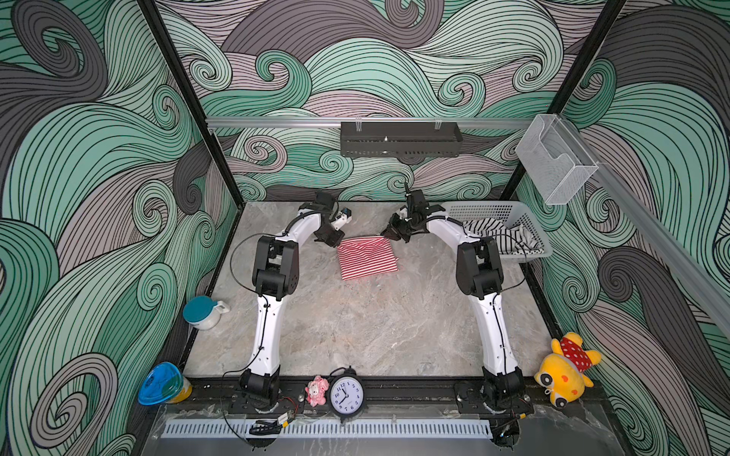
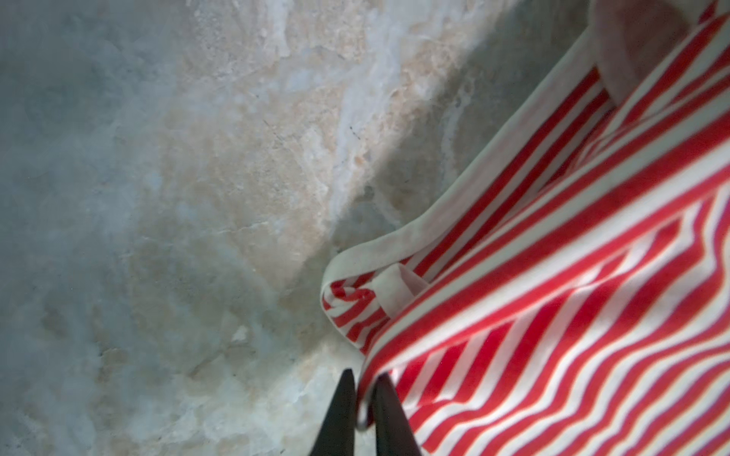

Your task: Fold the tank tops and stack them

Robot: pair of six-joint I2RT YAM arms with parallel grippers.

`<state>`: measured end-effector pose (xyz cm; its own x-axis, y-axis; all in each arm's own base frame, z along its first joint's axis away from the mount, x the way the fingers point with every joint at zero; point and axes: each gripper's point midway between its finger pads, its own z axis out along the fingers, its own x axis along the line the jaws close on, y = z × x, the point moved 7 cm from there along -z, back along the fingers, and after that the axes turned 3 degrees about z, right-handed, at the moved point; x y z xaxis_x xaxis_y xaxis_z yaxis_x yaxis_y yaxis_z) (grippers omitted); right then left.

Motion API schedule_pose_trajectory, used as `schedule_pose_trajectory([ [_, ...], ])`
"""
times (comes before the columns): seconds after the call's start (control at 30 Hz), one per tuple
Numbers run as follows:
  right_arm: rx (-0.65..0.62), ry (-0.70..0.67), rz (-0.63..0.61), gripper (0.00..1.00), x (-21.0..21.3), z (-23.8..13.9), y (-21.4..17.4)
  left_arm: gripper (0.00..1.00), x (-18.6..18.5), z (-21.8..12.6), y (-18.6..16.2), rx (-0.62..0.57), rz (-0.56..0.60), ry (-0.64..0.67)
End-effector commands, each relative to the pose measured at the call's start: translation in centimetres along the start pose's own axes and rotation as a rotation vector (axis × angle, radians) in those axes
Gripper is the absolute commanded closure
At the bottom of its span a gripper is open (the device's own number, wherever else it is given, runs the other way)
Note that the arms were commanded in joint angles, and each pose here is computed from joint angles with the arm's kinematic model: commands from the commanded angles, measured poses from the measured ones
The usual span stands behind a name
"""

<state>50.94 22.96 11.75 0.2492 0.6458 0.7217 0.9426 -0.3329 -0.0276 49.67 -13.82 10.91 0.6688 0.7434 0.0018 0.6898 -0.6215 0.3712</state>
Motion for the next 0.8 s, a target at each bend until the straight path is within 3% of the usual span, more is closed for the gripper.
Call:
schedule_pose_trajectory([
  [0.0, -0.025, -0.027, -0.003, 0.76, -1.0, -0.1, 0.5, 0.79, 0.6, -0.1, 0.2, 0.021, -0.033, 0.032],
  [0.07, -0.047, -0.001, -0.032, 0.64, -0.2, -0.8, 0.2, 0.74, 0.5, -1.3, 0.4, 0.008, -0.051, 0.042],
  [0.17, -0.076, 0.004, -0.088, 0.54, 1.0, -2.0, -0.8, 0.7, 0.1, -3.6, 0.6, -0.028, -0.067, 0.067],
  [0.3, -0.094, -0.028, -0.17, 0.52, 2.5, -2.9, -3.4, 0.69, -1.9, -6.3, 0.1, -0.083, -0.051, 0.066],
  [0.5, -0.065, -0.087, -0.242, 0.61, 3.4, -1.5, -7.0, 0.7, -6.8, -6.6, -0.7, -0.099, 0.022, -0.034],
  [0.67, -0.028, -0.067, -0.21, 0.8, 2.1, 1.1, -6.8, 0.73, -8.2, -4.0, -0.9, -0.027, 0.021, -0.085],
  [0.77, -0.034, -0.052, -0.184, 0.87, 0.8, 2.3, -5.6, 0.76, -7.8, -2.5, -1.0, 0.039, -0.006, -0.082],
])
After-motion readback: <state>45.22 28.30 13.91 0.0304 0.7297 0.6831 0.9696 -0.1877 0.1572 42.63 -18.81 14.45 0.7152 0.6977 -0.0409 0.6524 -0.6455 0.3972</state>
